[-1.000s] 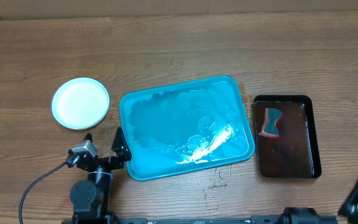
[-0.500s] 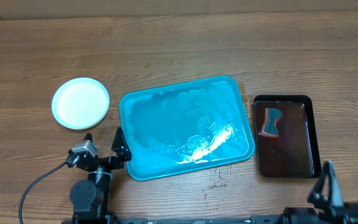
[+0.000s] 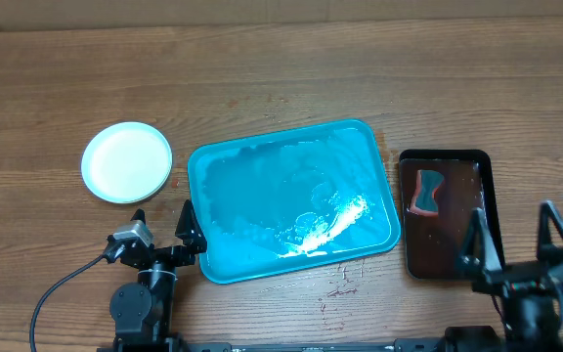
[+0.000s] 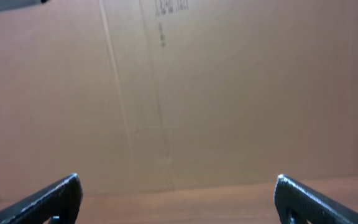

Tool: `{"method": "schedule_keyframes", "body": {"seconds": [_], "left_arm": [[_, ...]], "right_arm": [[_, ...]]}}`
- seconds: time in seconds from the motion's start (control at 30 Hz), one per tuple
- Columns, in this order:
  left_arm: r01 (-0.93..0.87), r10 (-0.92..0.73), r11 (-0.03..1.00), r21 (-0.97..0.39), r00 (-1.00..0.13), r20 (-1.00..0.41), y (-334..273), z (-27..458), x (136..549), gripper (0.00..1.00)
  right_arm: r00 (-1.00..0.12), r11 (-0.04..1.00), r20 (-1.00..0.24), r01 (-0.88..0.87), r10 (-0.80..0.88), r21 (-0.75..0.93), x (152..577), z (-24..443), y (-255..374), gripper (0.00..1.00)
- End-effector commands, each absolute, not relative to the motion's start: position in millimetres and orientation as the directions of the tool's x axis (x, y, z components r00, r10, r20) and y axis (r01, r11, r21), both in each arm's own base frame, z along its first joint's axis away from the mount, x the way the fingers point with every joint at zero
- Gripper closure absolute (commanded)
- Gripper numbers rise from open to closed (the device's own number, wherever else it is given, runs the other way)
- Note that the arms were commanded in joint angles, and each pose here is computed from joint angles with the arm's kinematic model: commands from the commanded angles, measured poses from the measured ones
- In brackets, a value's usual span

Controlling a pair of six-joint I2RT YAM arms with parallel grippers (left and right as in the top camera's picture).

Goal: Clean dirty plates on tray and stack at the side

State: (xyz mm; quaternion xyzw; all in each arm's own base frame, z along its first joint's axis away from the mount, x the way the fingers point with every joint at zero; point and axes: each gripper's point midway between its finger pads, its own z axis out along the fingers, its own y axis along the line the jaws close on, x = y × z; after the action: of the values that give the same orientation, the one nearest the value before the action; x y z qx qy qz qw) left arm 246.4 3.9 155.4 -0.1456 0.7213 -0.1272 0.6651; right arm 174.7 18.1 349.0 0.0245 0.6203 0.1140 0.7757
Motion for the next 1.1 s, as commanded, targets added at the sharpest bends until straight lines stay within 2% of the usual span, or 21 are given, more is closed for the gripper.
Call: {"method": "schedule_keyframes", "body": {"seconds": [0.0,0.33,0.73,1.07], "left_arm": [[-0.044,-0.372,0.928,-0.369,-0.065,-0.926,5,156,246,0.0],[-0.044,-0.372,0.928,-0.369,-0.065,-0.926,5,156,246,0.0],[-0.045,-0.371,0.928,-0.369,-0.066,-0.926,5,156,246,0.0],[-0.045,-0.371,0.928,-0.369,-0.066,-0.926,5,156,246,0.0]], "right_arm": [[0.176,0.965,-0.962,-0.198,0.207,0.171,188,328,29,0.0],[0.204,0.951,-0.957,-0.274,0.206,0.146,219,279,43,0.0],[0.201,0.949,-0.958,-0.279,0.205,0.145,226,263,44,0.0],[0.072,0.943,-0.978,-0.286,0.198,0.17,235,217,50,0.0]]}}
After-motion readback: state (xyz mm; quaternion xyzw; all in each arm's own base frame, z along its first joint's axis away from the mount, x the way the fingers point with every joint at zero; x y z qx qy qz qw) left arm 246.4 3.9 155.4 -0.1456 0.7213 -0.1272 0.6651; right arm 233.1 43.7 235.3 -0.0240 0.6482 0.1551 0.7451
